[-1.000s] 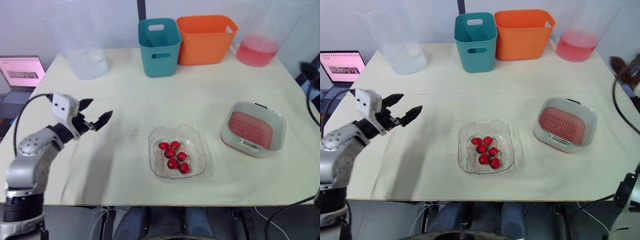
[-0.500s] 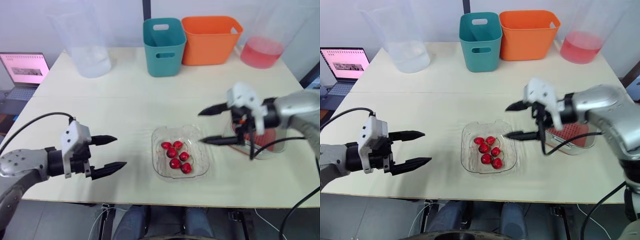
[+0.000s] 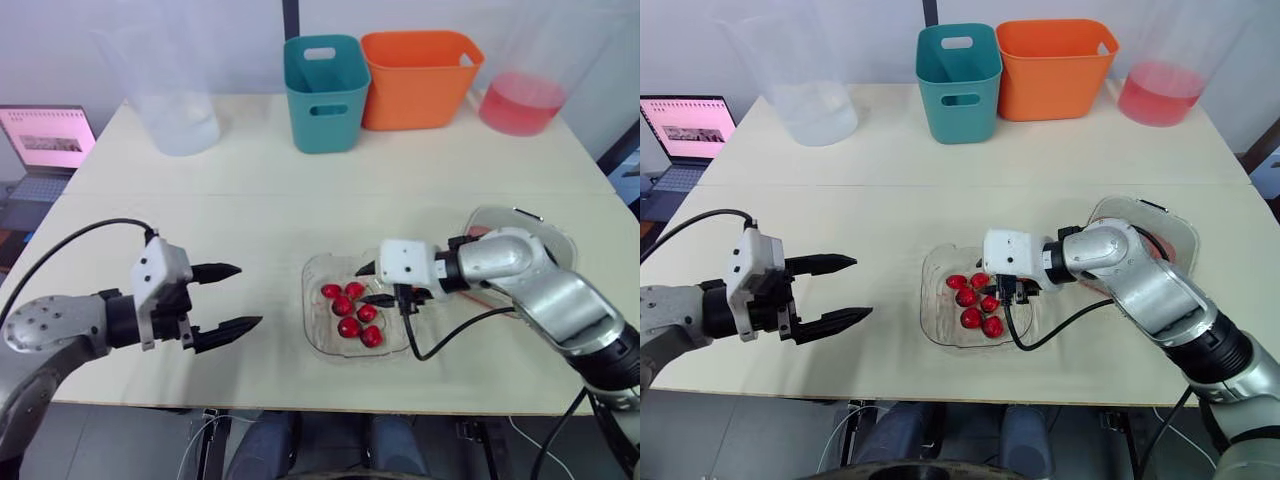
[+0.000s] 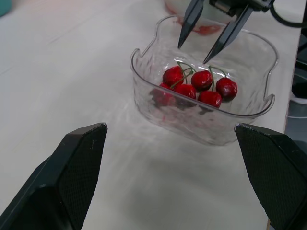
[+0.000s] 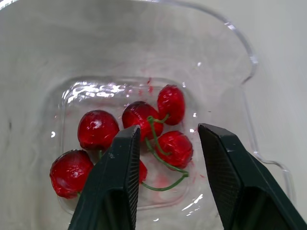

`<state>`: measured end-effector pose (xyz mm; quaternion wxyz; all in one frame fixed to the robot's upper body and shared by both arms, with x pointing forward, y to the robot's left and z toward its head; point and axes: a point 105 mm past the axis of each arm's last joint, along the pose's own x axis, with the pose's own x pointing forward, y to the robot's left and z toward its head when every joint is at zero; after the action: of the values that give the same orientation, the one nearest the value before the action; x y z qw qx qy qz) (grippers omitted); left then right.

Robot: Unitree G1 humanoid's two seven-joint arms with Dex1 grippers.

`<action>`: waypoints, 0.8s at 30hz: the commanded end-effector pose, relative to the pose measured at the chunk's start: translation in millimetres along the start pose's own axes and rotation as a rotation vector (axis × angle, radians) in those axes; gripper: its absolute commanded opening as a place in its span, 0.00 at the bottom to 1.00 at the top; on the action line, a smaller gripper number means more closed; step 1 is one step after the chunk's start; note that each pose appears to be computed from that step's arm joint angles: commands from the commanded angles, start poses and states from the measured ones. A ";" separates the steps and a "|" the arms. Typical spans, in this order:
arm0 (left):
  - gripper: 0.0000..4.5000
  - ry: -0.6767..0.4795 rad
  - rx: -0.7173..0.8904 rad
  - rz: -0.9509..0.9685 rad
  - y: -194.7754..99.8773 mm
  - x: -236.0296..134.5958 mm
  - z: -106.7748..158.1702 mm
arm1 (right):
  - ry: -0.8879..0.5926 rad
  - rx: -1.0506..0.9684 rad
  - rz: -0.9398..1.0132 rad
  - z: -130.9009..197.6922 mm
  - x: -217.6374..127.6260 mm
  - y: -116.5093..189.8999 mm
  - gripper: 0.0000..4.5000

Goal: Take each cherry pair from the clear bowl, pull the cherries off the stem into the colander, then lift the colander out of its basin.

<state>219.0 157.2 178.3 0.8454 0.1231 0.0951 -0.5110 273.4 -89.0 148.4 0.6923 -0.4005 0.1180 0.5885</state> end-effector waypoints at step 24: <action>1.00 -0.019 0.047 0.011 0.0 10.6 1.8 | -0.118 0.185 0.106 33.7 -18.7 -11.1 0.01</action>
<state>223.1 149.7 171.9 0.8455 0.1279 0.0918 -0.5103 280.2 -83.9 172.6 0.7058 -0.3340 0.1477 0.6070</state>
